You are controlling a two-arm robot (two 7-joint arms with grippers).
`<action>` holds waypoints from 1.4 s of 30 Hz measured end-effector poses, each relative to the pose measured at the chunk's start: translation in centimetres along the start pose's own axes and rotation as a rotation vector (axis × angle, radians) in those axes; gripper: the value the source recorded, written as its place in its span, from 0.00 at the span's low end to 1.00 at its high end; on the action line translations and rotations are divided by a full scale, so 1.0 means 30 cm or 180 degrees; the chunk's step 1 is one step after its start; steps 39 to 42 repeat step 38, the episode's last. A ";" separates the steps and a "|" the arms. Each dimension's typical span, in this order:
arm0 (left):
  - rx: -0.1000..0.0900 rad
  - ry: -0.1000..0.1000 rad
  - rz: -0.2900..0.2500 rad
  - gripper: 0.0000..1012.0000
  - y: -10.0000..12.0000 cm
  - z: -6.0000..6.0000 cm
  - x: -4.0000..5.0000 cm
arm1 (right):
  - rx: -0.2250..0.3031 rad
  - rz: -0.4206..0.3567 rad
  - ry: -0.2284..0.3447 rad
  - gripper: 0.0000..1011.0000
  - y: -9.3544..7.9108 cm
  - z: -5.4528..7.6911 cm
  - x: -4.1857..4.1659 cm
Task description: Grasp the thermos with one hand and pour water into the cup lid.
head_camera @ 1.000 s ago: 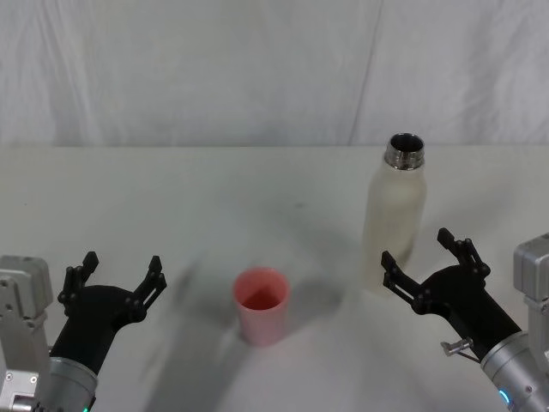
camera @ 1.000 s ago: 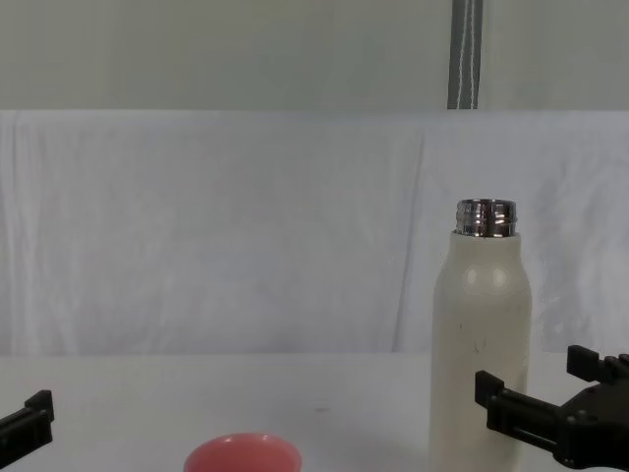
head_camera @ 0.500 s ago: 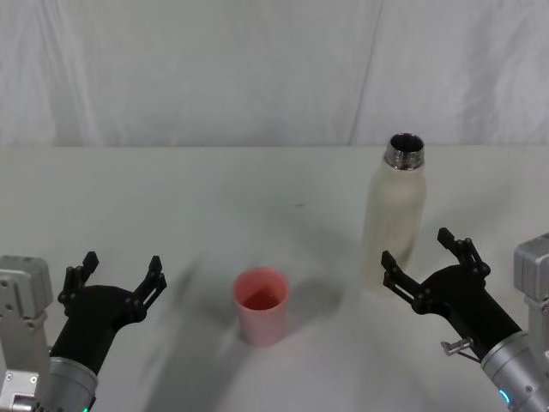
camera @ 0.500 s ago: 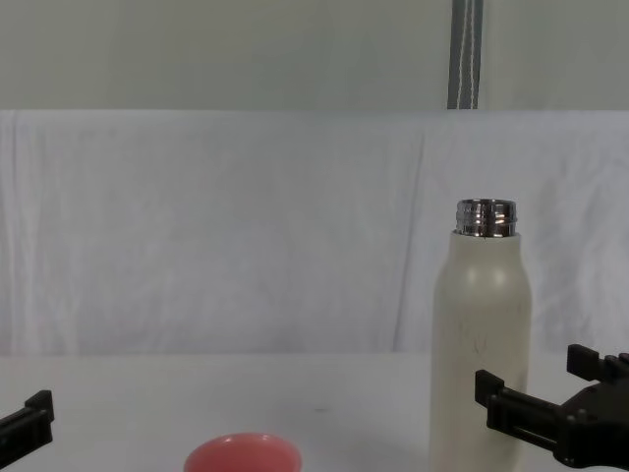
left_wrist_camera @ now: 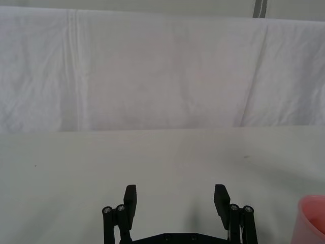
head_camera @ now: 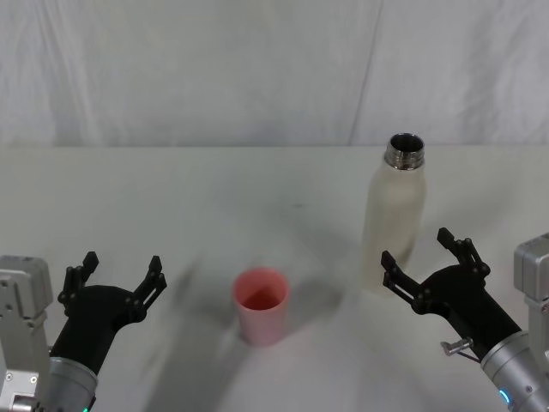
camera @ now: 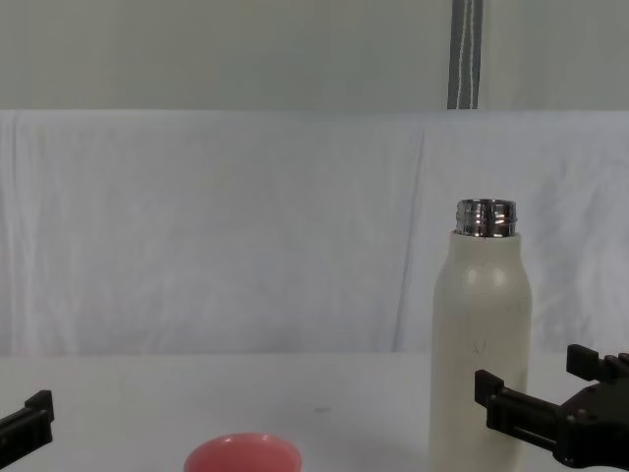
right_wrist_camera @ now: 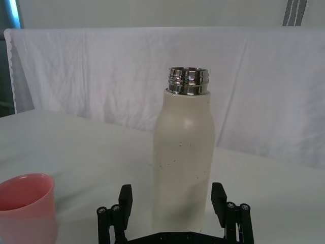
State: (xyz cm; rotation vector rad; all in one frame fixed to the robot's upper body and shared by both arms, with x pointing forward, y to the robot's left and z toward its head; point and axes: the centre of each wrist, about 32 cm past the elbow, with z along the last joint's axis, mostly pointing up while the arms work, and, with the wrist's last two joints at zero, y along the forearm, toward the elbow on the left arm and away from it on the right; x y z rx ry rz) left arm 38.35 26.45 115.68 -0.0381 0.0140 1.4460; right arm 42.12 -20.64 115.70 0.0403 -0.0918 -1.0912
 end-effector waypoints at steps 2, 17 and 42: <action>0.0000 0.0000 0.0000 0.99 0.000 0.000 0.000 | 0.0000 0.0000 0.0000 0.99 0.000 0.000 0.000; 0.0000 0.0000 0.0000 0.99 0.000 0.000 0.000 | 0.0000 0.0000 0.0000 0.99 0.000 0.000 0.000; 0.0000 0.0000 0.0000 0.99 0.000 0.000 0.000 | 0.0000 0.0000 0.0000 0.99 0.000 0.000 0.000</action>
